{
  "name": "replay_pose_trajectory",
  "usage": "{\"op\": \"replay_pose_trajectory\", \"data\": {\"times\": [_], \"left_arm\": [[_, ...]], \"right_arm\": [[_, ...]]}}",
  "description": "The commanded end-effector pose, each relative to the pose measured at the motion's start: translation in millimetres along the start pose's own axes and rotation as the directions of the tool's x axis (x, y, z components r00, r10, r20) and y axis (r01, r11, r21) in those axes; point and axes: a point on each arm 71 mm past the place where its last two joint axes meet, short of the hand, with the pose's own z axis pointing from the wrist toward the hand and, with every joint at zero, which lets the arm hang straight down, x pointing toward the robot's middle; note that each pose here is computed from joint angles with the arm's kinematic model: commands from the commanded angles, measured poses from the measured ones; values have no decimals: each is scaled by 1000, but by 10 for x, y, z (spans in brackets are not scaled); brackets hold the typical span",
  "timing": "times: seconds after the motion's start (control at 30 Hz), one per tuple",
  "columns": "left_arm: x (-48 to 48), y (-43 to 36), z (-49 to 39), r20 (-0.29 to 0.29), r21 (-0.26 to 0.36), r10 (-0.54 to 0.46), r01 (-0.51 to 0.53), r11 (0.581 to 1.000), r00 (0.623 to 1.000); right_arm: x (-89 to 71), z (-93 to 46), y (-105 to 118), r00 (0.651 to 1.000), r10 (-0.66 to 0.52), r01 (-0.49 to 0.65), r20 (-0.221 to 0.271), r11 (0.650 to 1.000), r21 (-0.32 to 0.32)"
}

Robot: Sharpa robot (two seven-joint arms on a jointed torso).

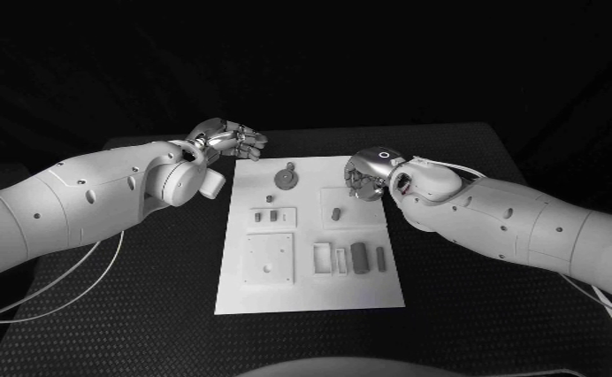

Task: Assemble the parts on the task board

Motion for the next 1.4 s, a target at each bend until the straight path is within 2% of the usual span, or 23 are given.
{"op": "replay_pose_trajectory", "data": {"times": [0.03, 0.47, 0.67, 0.83, 1.4], "left_arm": [[14, -21, 4, -14, 8, -6, 6, 1000, 1000], [1, -19, 0, -11, 7, -5, 5, 1000, 1000], [-12, -17, 0, -7, 7, -5, 5, 1000, 1000], [-23, -23, 4, -4, 8, -4, 4, 1000, 1000], [-31, -49, 40, 3, 11, -1, 1, 1000, 1000]], "right_arm": [[-32, -3, -5, 1000, 15, -15, -7, 1000, -1], [-179, -46, 10, 999, 41, -40, 13, 999, -13], [-226, -64, 85, 998, 66, -65, 20, 997, -31], [-254, -65, 240, 996, 86, -85, 15, 994, -68], [-318, -17, 1050, 992, 127, -125, -9, 959, -256]]}}
